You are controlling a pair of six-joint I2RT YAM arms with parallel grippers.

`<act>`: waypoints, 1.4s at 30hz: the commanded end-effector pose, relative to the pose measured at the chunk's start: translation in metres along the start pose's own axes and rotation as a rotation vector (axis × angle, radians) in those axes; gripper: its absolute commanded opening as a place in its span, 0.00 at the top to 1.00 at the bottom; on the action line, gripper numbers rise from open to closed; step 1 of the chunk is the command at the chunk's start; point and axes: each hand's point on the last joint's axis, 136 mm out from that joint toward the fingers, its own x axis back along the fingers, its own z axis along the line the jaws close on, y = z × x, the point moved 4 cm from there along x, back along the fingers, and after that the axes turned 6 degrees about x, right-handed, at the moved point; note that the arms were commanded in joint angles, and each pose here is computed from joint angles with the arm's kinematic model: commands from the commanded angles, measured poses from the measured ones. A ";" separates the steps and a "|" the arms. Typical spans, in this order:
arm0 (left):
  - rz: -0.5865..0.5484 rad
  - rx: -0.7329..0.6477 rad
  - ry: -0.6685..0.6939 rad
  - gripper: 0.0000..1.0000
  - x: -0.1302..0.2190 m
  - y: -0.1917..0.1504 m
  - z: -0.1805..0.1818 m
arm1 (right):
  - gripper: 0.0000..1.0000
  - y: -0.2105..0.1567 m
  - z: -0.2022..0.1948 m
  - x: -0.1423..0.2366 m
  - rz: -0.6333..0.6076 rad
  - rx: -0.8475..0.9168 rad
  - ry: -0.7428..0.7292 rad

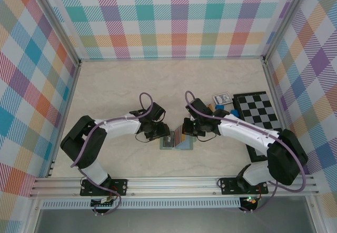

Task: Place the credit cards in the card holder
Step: Flip over the card slot on the card holder.

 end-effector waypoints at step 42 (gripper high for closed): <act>0.051 -0.217 -0.230 0.39 0.024 -0.027 -0.048 | 0.98 0.004 0.003 -0.004 0.011 -0.033 -0.010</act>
